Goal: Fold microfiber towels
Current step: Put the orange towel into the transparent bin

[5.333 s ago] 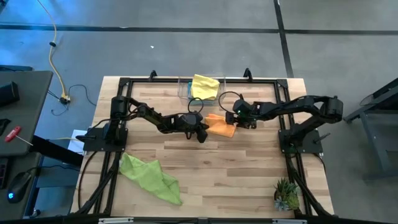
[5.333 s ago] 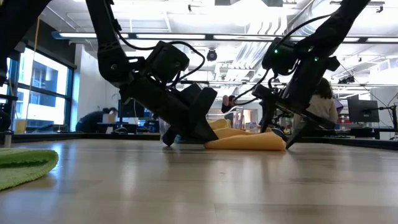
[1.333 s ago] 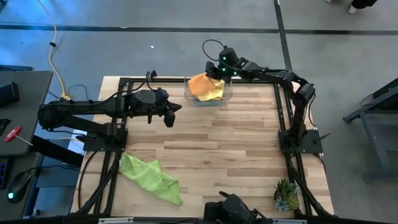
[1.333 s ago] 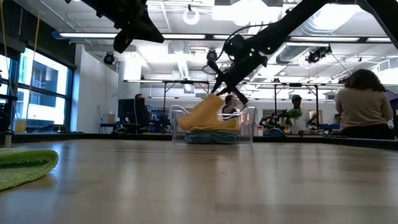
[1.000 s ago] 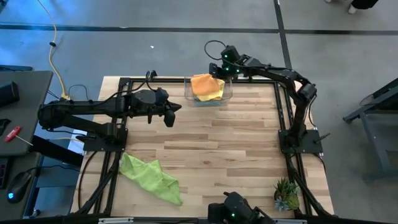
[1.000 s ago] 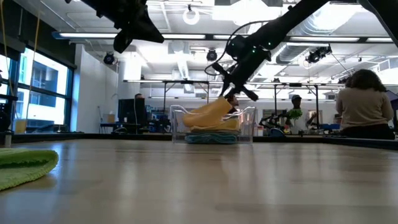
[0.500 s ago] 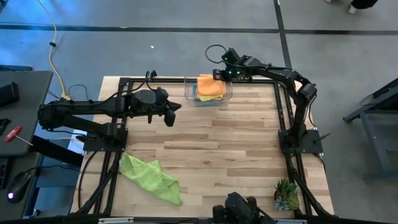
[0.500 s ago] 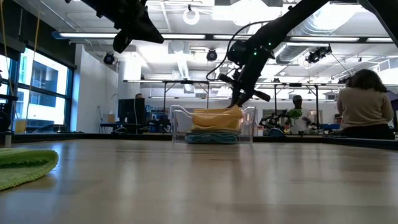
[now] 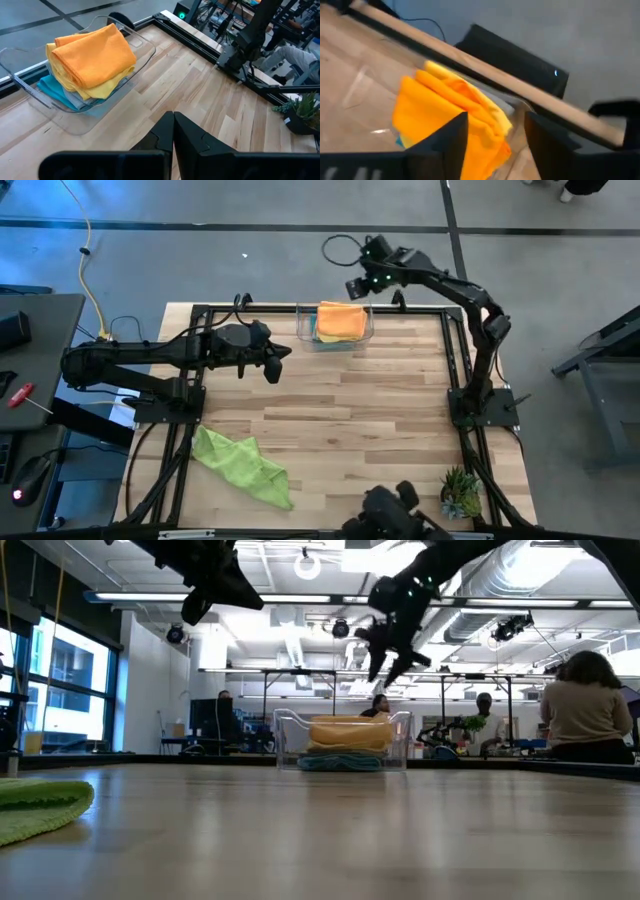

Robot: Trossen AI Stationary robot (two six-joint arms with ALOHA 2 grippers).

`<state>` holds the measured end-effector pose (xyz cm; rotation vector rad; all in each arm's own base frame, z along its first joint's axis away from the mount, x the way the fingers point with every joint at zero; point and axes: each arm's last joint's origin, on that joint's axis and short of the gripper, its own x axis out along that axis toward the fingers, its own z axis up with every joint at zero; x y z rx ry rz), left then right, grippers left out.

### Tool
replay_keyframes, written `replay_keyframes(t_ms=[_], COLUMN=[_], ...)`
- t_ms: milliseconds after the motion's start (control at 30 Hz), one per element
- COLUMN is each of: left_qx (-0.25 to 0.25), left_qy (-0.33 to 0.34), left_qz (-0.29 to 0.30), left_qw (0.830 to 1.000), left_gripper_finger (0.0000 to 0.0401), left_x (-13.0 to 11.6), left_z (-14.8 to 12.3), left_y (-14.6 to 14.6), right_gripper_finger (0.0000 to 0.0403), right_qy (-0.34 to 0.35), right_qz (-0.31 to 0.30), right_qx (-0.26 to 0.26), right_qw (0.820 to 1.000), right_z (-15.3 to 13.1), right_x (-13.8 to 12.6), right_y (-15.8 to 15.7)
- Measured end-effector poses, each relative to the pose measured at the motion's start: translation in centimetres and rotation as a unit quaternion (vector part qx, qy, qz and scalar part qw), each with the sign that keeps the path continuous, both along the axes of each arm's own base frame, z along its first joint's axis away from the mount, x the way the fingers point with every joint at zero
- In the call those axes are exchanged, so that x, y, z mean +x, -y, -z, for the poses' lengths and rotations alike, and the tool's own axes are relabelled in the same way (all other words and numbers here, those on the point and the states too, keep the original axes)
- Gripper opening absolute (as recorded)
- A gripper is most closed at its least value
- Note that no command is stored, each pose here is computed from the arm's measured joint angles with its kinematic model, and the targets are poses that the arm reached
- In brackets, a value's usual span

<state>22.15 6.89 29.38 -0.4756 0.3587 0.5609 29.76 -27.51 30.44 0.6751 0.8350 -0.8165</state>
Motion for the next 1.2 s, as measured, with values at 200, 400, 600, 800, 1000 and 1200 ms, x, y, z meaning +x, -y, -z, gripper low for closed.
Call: replay_keyframes(t_ms=[200,400,600,800,1000,1200], left_qx=[0.005,0.002,-0.002,-0.003,-0.006,-0.006], left_qy=[-0.001,0.004,0.004,0.004,-0.004,-0.006], left_qz=[-0.01,-0.013,-0.016,-0.017,-0.017,-0.017], left_qw=[1.0,1.0,1.0,1.0,1.0,1.0], left_gripper_finger=[0.0,0.0,0.0,0.0,0.0,0.0], left_x=[0.0,-0.1,-0.2,-0.2,-0.2,-0.3], left_z=[0.0,-0.2,-0.1,-0.1,0.0,0.1], left_y=[-0.1,0.0,0.0,0.0,0.0,0.0], right_gripper_finger=[0.0024,0.0023,0.0006,0.0002,0.0,0.0], right_qy=[0.0,-0.07,-0.079,-0.071,-0.066,-0.033], right_qz=[-0.081,-0.089,-0.086,-0.095,-0.1,-0.116], right_qx=[0.01,0.014,-0.001,0.02,0.025,0.007], right_qw=[0.997,0.993,0.993,0.993,0.992,0.993], right_z=[3.1,7.8,10.1,11.8,11.8,7.8], right_x=[3.3,5.4,6.7,7.3,7.5,7.4], right_y=[-1.8,-2.6,-2.3,-2.1,-2.1,-2.3])
